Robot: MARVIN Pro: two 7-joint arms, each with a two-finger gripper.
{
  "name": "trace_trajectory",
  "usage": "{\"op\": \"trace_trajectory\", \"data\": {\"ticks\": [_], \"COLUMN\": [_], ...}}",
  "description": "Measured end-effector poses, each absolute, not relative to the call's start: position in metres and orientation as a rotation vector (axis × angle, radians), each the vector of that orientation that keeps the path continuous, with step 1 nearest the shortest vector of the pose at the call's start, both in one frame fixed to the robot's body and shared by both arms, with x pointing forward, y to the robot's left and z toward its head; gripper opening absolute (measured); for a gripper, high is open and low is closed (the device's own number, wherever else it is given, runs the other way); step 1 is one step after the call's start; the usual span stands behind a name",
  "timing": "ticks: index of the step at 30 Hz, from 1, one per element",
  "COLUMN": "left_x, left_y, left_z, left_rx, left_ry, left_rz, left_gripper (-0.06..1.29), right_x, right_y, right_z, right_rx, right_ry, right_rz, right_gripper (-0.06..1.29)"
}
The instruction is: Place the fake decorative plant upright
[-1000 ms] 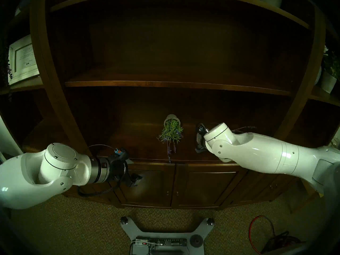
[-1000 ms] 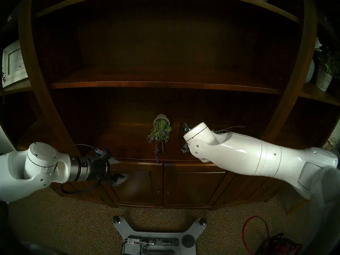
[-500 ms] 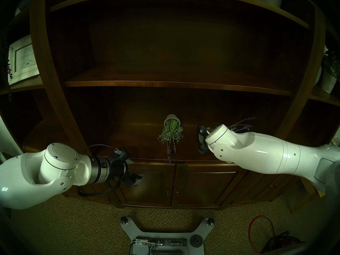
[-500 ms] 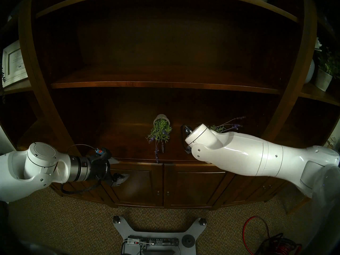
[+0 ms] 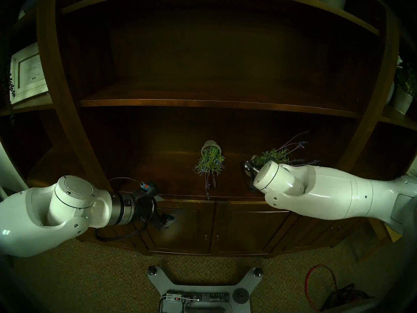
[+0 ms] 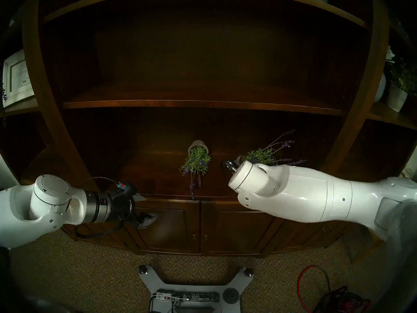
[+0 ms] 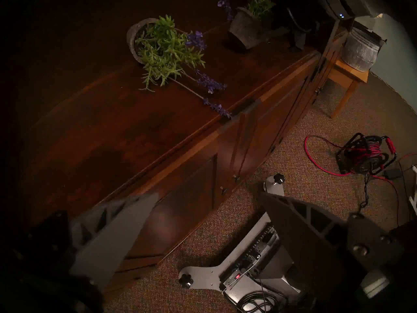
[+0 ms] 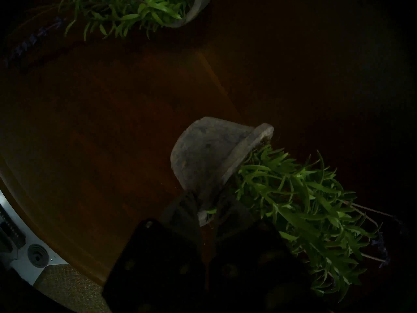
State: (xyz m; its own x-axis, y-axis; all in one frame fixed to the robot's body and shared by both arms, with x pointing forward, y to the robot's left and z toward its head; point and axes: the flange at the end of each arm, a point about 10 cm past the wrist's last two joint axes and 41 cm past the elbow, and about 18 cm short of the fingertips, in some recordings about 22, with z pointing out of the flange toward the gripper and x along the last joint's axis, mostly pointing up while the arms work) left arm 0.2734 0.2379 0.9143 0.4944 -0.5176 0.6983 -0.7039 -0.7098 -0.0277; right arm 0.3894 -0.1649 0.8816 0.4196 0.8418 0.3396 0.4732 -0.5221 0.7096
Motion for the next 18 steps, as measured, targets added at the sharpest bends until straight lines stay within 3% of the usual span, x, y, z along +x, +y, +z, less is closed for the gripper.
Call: {"op": "trace_trajectory", "data": {"ticks": [18], "left_x": [0.273], "left_y": [0.238], "left_z": [0.914], "left_rx": [2.48], "left_ry": [-1.038], "left_rz": [1.026], "left_gripper": [1.21], "right_x": [0.366], "right_y": [-0.186], "right_z": [0.871], "right_rx": [1.941], "right_ry": [1.22], "right_rz": [0.925], "right_gripper": [-0.03]}}
